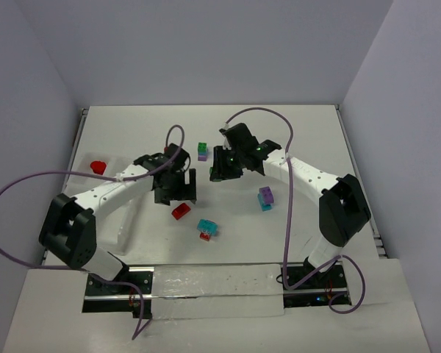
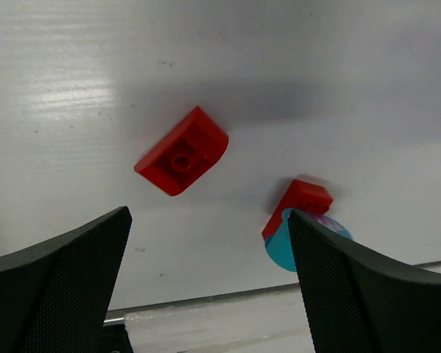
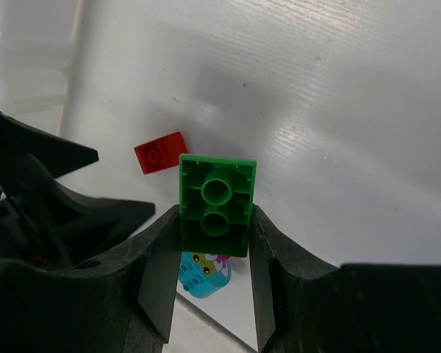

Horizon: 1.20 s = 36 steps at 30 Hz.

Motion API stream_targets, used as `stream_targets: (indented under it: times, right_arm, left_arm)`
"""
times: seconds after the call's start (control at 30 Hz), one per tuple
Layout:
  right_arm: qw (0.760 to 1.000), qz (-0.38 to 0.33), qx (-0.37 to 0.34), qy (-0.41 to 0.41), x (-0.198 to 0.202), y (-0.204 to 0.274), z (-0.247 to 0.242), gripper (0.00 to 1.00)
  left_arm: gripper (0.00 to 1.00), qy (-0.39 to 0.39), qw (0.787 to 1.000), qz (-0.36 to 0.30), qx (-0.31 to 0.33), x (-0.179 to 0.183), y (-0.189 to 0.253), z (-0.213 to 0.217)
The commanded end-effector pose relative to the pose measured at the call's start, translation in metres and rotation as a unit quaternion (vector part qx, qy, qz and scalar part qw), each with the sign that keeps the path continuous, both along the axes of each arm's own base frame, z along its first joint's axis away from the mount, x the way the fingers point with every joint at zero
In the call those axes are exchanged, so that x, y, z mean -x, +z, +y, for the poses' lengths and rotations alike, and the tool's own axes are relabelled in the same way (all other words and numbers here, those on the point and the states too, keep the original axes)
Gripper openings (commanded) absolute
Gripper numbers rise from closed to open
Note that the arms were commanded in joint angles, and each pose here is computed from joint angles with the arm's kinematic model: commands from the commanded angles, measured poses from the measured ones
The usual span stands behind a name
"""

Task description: Sort the legos into containers by color

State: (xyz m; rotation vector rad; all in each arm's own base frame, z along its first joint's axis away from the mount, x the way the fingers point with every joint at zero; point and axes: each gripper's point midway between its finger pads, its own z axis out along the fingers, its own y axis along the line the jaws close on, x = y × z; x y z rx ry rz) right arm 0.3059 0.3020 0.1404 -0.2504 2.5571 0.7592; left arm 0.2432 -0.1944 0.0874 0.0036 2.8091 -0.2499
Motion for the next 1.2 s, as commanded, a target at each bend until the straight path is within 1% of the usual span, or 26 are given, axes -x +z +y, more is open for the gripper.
stream_targets:
  times: [0.0, 0.07, 0.2, 0.43, 0.7, 0.93, 1.03, 1.17]
  right_arm:
    - [0.999, -0.031, -0.01, -0.001, -0.004, 0.023, 0.0, 0.0]
    - [0.999, -0.035, -0.005, -0.002, -0.005, 0.024, -0.002, 0.0]
    - [0.999, -0.037, 0.004, -0.004, -0.006, 0.022, -0.005, 0.0]
    - [1.0, -0.029, 0.008, -0.005, -0.003, 0.017, -0.008, 0.0]
    - [1.0, -0.026, 0.009, -0.003, -0.002, 0.015, -0.006, 0.0]
    - [1.0, -0.024, 0.008, -0.002, -0.004, 0.015, -0.005, 0.0]
    - [1.0, -0.023, 0.01, -0.002, -0.003, 0.014, -0.006, 0.0]
    - [1.0, -0.022, 0.01, -0.002, -0.003, 0.013, -0.006, 0.0]
  left_arm:
    - [0.97, -0.016, 0.995, -0.02, -0.097, 0.004, -0.011, 0.019]
    - [0.99, -0.028, 0.993, -0.03, -0.111, 0.002, -0.016, 0.021]
    - [0.99, -0.044, 0.99, -0.057, -0.118, -0.011, -0.021, 0.019]
    - [0.98, -0.081, 0.986, -0.048, -0.135, -0.02, -0.05, 0.014]
    - [0.87, -0.099, 0.99, -0.037, -0.089, -0.011, -0.063, -0.002]
    - [0.75, -0.105, 0.99, -0.028, -0.087, -0.001, -0.07, -0.007]
    - [0.67, -0.108, 0.99, -0.024, -0.093, 0.004, -0.072, -0.009]
    - [0.49, -0.1, 0.989, -0.031, -0.108, 0.002, -0.07, -0.008]
